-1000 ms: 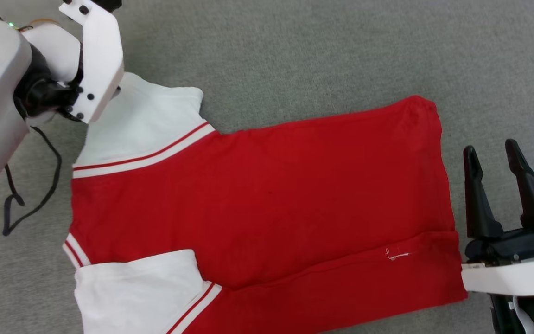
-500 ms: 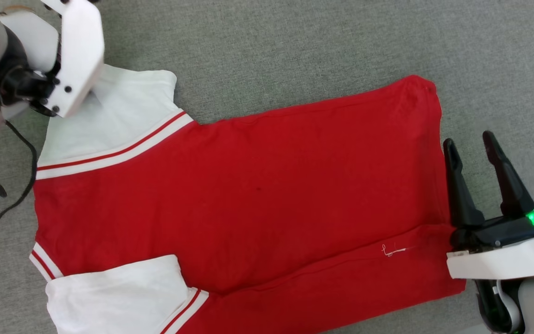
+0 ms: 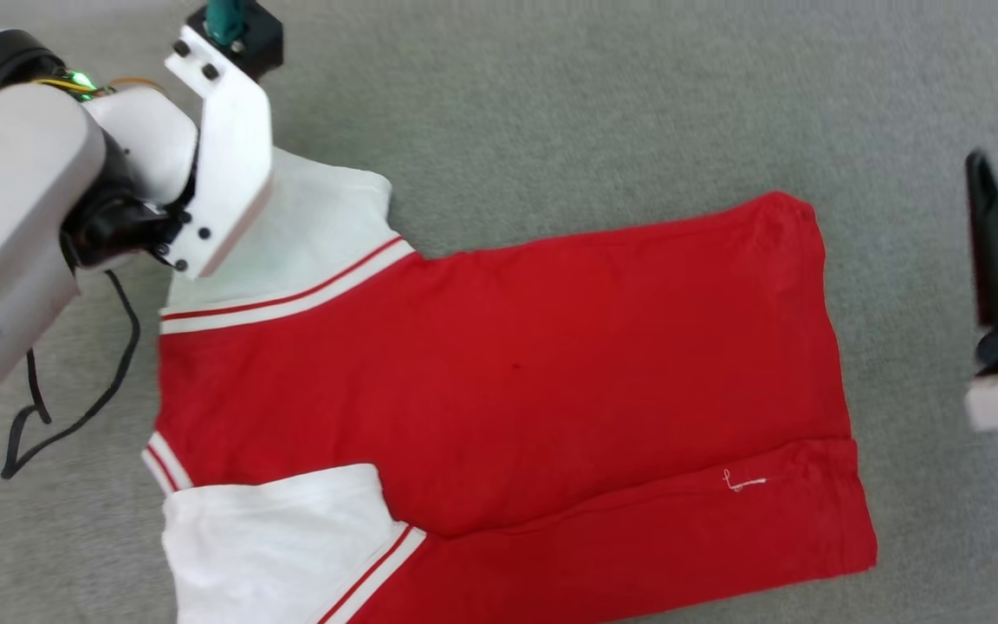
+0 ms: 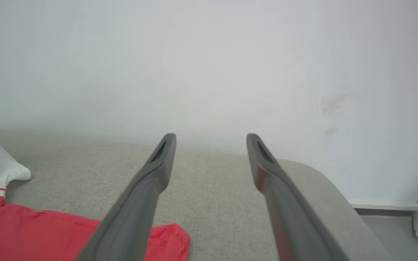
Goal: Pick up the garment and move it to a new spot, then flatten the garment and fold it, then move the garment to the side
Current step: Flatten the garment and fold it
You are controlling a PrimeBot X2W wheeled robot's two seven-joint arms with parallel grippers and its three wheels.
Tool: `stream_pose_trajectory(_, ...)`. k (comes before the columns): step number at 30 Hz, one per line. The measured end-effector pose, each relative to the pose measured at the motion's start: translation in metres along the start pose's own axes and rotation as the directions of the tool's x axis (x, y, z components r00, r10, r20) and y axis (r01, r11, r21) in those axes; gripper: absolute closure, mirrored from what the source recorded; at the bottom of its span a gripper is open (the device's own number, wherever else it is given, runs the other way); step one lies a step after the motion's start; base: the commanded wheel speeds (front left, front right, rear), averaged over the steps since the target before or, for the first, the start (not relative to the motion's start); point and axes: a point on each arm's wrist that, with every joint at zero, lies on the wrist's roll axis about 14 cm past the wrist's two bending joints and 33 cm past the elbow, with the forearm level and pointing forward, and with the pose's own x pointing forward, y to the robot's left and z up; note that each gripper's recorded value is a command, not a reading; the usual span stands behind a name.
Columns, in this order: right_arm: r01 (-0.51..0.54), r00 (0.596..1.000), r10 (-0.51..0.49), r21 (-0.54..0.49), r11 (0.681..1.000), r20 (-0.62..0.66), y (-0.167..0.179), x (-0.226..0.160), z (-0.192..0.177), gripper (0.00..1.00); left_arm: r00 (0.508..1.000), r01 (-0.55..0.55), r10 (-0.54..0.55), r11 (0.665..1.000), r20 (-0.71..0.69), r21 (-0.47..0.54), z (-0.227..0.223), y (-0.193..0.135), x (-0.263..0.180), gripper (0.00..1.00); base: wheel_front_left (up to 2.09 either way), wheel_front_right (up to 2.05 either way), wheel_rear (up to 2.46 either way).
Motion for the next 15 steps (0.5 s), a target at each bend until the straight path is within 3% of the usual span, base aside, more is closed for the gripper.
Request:
stream_pose_trajectory(4,-0.086,0.996,0.084,-0.088,0.992,-0.024,0.002,0.027,0.029,0.0,0.998,-0.021,0.019,0.999,0.064,0.036,0.004,-0.007,-0.024,1.0,0.0,0.0,0.0)
stream_pose_trajectory(8,-0.195,0.952,0.158,-0.122,0.973,-0.261,0.009,0.043,0.014,0.0,0.995,-0.035,0.03,0.998,0.094,0.053,-0.002,-0.01,-0.038,1.0,0.0,0.0,0.0)
stream_pose_trajectory(12,-0.283,0.834,0.174,-0.134,0.95,-0.524,0.009,0.046,-0.013,0.0,0.994,-0.033,0.026,0.998,0.11,0.061,-0.008,-0.014,-0.042,1.0,0.0,0.0,0.0)
stream_pose_trajectory(15,-0.345,0.703,0.179,-0.111,0.932,-0.688,0.013,0.041,-0.035,0.0,0.992,-0.021,0.013,0.998,0.123,0.066,-0.008,-0.019,-0.04,1.0,0.0,0.0,0.0)
